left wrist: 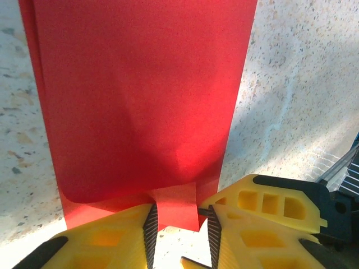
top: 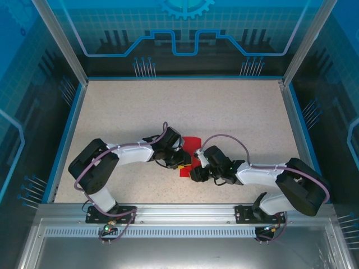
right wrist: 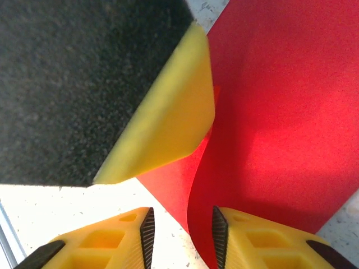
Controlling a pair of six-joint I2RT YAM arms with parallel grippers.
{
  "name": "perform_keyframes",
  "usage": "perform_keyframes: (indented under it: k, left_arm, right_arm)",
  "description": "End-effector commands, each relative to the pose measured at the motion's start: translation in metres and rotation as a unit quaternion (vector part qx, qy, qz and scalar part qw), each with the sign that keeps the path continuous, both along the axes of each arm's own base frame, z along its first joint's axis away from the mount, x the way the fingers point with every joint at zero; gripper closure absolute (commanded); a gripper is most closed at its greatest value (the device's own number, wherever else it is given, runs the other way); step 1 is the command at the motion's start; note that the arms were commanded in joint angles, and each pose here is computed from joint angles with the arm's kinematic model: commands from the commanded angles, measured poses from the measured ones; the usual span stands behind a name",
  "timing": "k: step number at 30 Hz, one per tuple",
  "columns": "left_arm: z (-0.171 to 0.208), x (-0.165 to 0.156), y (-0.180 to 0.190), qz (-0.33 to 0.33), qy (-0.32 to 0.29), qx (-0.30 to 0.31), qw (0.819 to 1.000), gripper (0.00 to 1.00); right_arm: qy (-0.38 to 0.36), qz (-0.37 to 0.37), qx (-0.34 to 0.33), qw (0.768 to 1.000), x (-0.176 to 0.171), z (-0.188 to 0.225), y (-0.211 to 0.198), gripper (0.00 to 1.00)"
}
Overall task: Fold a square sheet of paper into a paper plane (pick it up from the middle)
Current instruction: Fold the triangle a second time at the center of the table.
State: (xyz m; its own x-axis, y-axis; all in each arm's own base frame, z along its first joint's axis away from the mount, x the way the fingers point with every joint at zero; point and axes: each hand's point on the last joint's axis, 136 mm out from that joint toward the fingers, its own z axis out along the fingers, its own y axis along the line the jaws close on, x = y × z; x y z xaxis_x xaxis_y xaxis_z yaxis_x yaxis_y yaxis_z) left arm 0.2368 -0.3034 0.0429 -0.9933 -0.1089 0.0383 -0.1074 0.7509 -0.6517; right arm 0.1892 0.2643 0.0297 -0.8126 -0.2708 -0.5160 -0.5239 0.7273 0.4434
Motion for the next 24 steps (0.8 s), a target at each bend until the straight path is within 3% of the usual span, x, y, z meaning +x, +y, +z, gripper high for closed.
perform_keyframes:
  k: [1, 16, 24]
  left_arm:
    - [0.007, 0.003, -0.003, -0.002, 0.003, -0.014, 1.000, 0.66]
    - [0.013, 0.008, 0.004, -0.002, -0.010, -0.011, 1.000, 0.56]
    - [0.032, 0.044, 0.020, -0.001, -0.049, 0.011, 0.999, 0.51]
  right_arm:
    - [-0.025, -0.005, 0.022, 0.999, 0.012, 0.014, 0.016, 0.67]
    - [-0.015, -0.026, 0.030, 0.999, 0.019, 0.013, 0.020, 0.87]
    - [-0.007, -0.027, 0.033, 0.999, 0.021, 0.013, 0.014, 0.90]
